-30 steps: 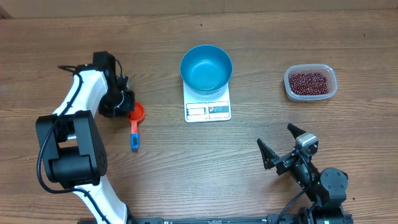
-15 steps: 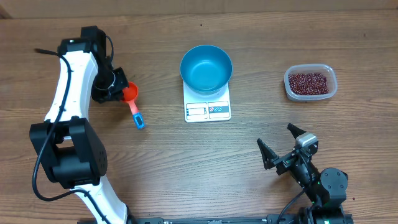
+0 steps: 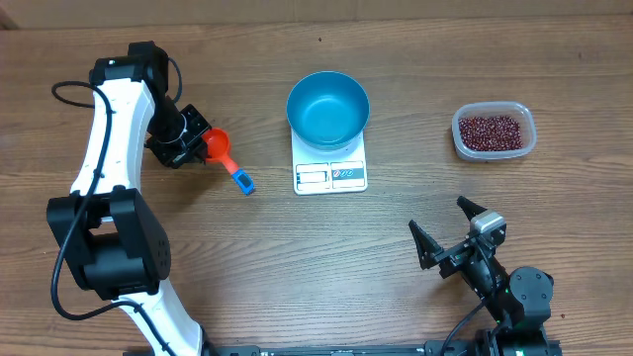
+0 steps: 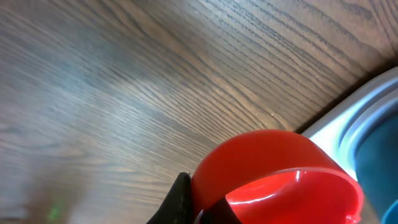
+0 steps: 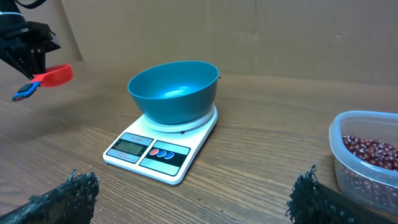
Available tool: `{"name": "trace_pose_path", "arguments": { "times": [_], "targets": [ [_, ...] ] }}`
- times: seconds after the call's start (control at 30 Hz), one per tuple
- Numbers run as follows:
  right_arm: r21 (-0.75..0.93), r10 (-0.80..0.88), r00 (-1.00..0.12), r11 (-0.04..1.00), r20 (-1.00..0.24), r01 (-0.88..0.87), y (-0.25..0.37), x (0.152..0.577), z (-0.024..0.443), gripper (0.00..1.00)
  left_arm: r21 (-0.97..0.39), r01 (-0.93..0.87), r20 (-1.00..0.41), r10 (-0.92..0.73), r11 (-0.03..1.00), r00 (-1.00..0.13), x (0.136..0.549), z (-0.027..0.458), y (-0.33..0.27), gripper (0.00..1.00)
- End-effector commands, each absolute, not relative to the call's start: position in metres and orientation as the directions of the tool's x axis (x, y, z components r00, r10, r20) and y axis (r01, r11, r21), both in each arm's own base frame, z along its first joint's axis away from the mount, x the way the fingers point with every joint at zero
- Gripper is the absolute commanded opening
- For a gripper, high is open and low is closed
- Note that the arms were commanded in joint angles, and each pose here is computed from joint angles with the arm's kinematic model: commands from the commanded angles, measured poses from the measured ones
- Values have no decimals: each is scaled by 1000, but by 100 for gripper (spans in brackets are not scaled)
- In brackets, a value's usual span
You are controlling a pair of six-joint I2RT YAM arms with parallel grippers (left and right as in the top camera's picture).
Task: Scoop item into bowl and weigh 150g on scale
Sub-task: 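Carry the red scoop with the left gripper toward the scale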
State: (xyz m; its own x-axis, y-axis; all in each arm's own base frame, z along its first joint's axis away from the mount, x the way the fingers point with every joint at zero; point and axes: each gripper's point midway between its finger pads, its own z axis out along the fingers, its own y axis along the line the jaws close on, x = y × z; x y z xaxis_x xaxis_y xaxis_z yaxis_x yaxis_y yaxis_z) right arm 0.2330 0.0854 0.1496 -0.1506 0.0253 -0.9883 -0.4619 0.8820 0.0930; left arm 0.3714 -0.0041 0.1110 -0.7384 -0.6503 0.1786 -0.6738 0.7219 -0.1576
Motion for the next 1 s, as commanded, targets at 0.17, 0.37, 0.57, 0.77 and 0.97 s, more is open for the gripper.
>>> {"name": "trace_pose_path", "arguments": {
  "times": [0.17, 0.37, 0.57, 0.77, 0.97],
  "targets": [
    [100, 27, -159, 876, -987, -471, 88, 232, 146, 100, -148, -687, 151, -670, 711, -727, 376, 122, -26, 4],
    [99, 27, -159, 876, -987, -471, 88, 232, 146, 100, -110, -693, 55, -692, 713, -720, 374, 139, -33, 4],
    [98, 26, -158, 879, -987, -467, 87, 233, 146, 100, -127, -725, -9, -732, 677, -681, 370, 162, -41, 4],
    [99, 27, -158, 880, -987, -465, 87, 233, 146, 100, -153, -747, -26, -758, 647, -651, 367, 175, -49, 4],
    [99, 27, -158, 880, -987, -465, 87, 233, 146, 100, -156, -747, -26, -758, 647, -651, 367, 175, -51, 4]
  ]
}}
